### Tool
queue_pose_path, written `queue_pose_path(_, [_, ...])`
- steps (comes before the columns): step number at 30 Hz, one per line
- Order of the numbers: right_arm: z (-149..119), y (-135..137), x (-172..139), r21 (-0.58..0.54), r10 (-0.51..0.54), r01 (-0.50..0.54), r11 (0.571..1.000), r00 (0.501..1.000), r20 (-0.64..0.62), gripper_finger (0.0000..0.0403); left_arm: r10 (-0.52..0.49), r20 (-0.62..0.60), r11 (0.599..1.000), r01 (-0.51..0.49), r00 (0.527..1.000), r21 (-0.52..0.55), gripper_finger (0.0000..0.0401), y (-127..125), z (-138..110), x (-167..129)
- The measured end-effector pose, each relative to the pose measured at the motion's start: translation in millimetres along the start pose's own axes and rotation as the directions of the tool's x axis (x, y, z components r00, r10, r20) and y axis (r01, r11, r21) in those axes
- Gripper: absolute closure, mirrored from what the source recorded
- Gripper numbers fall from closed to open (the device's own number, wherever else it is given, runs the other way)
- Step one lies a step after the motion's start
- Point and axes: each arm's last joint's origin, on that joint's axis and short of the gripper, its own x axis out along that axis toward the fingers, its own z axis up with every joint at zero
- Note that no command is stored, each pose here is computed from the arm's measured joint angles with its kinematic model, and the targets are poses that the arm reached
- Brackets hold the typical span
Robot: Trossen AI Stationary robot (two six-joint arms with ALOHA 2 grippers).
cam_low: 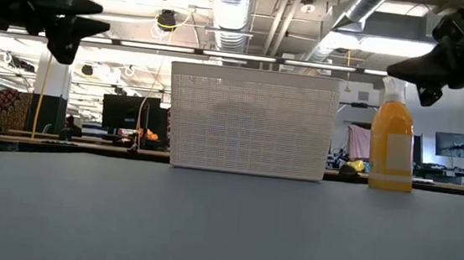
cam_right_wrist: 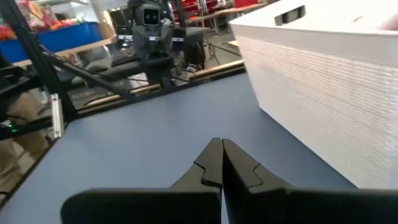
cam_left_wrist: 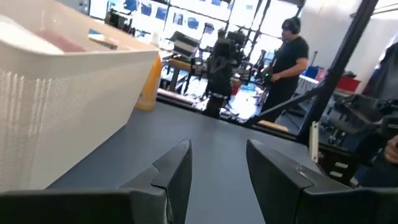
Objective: Fold Laundry from Bin
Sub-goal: Return to Home Position
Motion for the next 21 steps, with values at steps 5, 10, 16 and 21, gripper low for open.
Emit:
queue_pose_path(5, [-4,-3,-8,0.007,-0.014,0.013,1.000,0.999,0.045,0.0382,0.027,-0.014,1.000,-0.027,1.000,-0.005,0.0260,2,-6,0])
queue_pose_path(10, [-21,-6,-3,0.015,-0.004,0.002,1.000,0.996,0.087,0.0382,0.039,-0.018,0.999,-0.039,0.999,0.003,0.0260,4,-11,1])
queue_pose_path(16, [-26,-6,2,-0.015,0.014,-0.012,1.000,0.993,0.116,0.0382,0.048,-0.035,0.999,-0.048,0.998,0.011,0.0260,5,-15,1])
queue_pose_path(21, [-28,-5,2,-0.108,0.056,-0.045,0.993,0.994,0.093,0.0381,0.043,-0.039,0.999,-0.042,0.998,0.011,0.0260,6,-23,3])
